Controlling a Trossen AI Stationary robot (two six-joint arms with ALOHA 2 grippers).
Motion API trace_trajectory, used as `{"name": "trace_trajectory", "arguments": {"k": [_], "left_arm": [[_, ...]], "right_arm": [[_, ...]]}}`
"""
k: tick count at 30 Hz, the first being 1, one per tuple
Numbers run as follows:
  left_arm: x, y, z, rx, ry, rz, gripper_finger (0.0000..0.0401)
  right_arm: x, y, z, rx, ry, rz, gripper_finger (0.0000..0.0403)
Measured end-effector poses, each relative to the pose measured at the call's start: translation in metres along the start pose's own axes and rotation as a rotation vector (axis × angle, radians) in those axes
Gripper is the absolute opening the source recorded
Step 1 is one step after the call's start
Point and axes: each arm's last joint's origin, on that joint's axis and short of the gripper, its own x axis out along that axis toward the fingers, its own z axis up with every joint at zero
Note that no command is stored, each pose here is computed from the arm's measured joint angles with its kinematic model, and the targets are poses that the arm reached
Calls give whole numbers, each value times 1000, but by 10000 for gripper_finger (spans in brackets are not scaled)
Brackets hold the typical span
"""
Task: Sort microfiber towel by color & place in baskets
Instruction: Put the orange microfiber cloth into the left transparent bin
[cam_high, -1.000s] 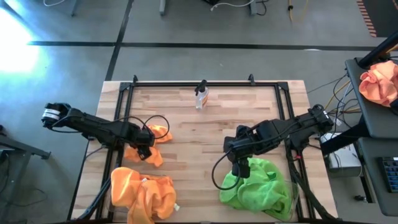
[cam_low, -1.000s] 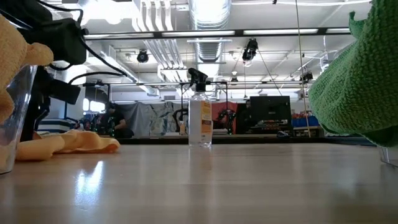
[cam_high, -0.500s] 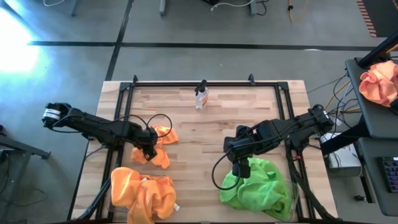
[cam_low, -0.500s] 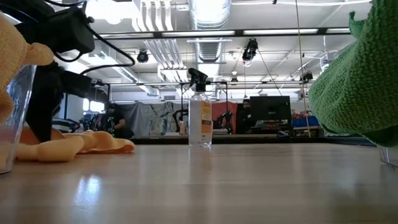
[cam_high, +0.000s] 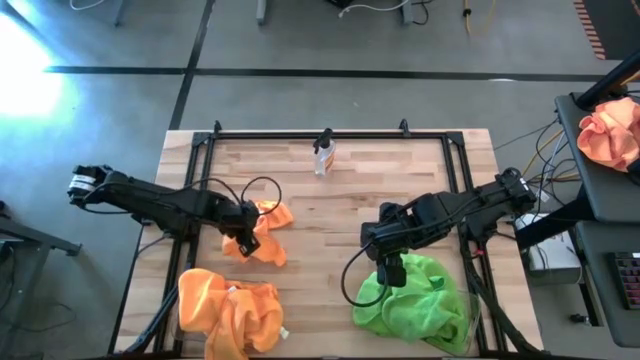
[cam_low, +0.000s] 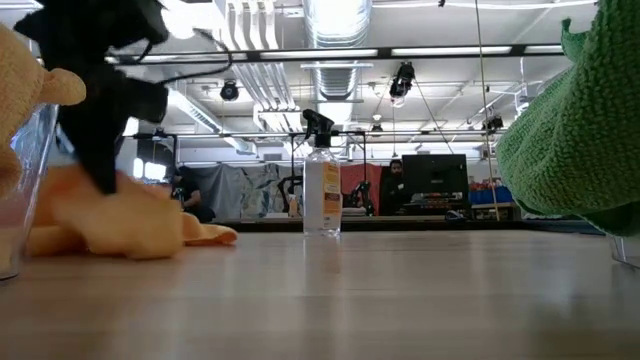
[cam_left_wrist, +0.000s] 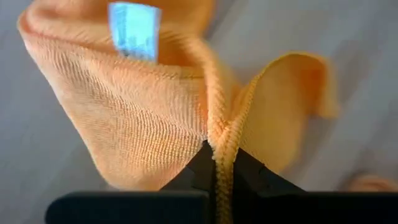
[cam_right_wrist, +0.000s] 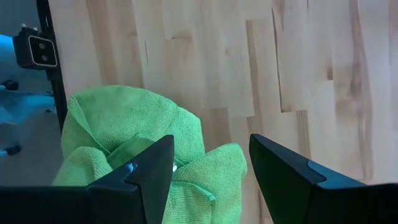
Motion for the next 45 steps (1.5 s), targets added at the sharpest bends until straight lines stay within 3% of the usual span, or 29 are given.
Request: {"name": "trace_trajectory", "arguments": {"k": [5, 11, 19, 28, 37, 45], "left_arm": [[-36, -24, 25, 8, -96, -121, 1], [-108, -53, 55, 51, -236, -242, 1], [-197, -90, 61, 99, -395, -369, 0], [-224, -125, 1, 6, -310, -168, 0], [-221, -171, -59, 48, -310, -213, 0], [-205, -173, -102, 54, -160, -56, 0]], "right_arm": [[0, 0, 0, -29, 0, 0, 205], [0, 0, 0, -98, 1, 0, 205], [0, 0, 0, -154, -2, -9, 205], [0, -1, 0, -138, 1, -10, 205], [0, -1, 0, -134, -1, -11, 205], [0, -2, 2, -52, -14, -9, 205]]}}
